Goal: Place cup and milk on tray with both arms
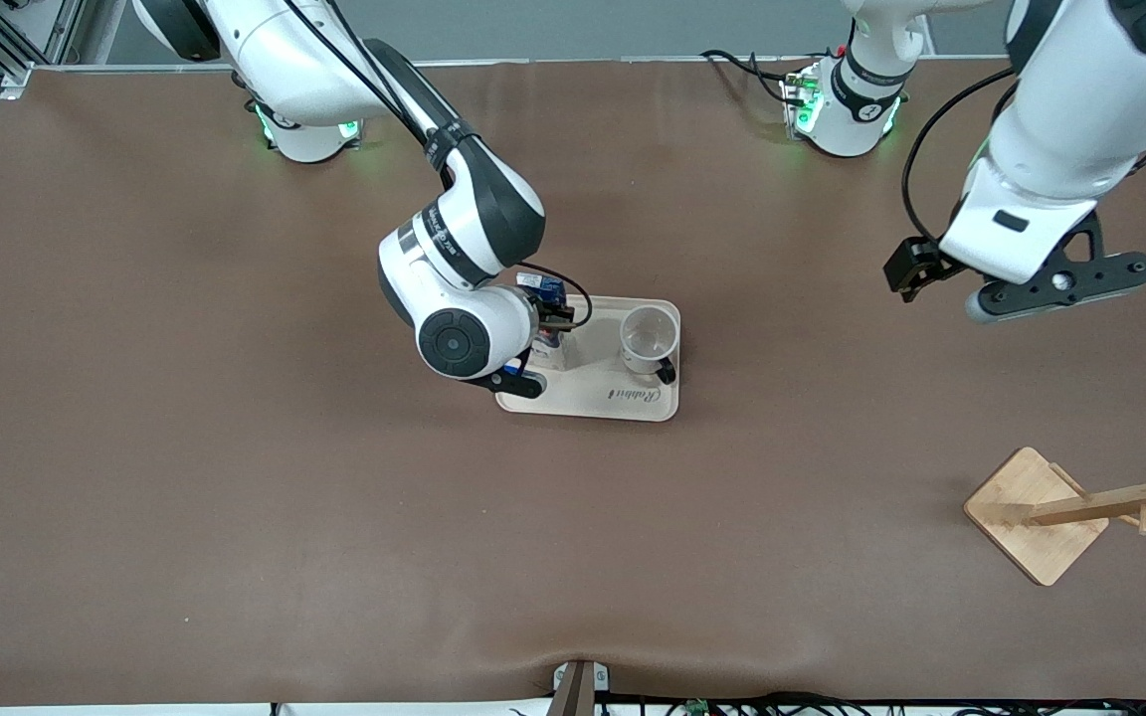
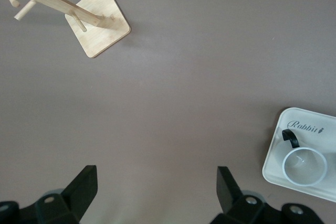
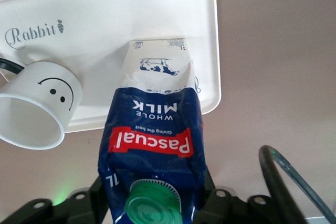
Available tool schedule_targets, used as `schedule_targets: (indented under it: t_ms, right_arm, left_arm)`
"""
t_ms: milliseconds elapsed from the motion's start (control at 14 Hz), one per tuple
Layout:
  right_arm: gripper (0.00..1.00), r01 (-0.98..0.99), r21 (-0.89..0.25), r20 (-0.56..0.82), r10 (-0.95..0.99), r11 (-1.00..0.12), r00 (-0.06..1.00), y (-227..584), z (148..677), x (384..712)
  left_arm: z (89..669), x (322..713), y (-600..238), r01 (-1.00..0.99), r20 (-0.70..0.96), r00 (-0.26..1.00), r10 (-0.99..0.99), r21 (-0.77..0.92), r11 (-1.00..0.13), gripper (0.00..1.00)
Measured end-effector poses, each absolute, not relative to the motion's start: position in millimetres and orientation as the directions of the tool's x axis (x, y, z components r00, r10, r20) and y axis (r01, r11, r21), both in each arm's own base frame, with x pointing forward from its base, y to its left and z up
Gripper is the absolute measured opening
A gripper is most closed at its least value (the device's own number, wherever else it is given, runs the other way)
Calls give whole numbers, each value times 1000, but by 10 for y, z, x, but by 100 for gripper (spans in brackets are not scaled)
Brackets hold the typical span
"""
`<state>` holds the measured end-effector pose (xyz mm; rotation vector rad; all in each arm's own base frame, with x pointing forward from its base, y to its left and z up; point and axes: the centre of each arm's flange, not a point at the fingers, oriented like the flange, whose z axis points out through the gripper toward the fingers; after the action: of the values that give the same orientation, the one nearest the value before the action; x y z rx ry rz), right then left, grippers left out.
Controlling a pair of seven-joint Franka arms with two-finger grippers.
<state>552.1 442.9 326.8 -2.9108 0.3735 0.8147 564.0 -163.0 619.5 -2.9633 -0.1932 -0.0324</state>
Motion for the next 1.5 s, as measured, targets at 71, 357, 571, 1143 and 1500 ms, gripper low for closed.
schedule_targets:
  t_ms: [71, 357, 571, 1143, 1500]
  right_arm:
    - [80, -260, -27, -519, -209, -965, 829, 4418, 3277, 5532]
    - [100, -240, -36, -515, -188, -970, 836, 4351, 3623, 5601]
    - [100, -236, -64, -496, -174, -970, 851, 4172, 4177, 5735]
    - [100, -231, -271, -278, -154, -934, 948, 2155, 5803, 6342]
    - [100, -82, -170, -220, -43, -982, 975, 322, 6160, 6273]
  left_arm:
    - [6218, 5645, -1570, 101, 30, 995, 97, -170, -980, 100]
    - [6391, 5655, -1084, -19, 14, 1000, -21, -142, -990, 100]
    - [6511, 5589, -667, -21, 11, 1000, -22, -96, -995, 100]
    - [6595, 5215, -449, -36, 1, 999, -36, -75, -997, 100]
    - [6535, 5204, -478, -62, -12, 998, -61, -74, -995, 100]
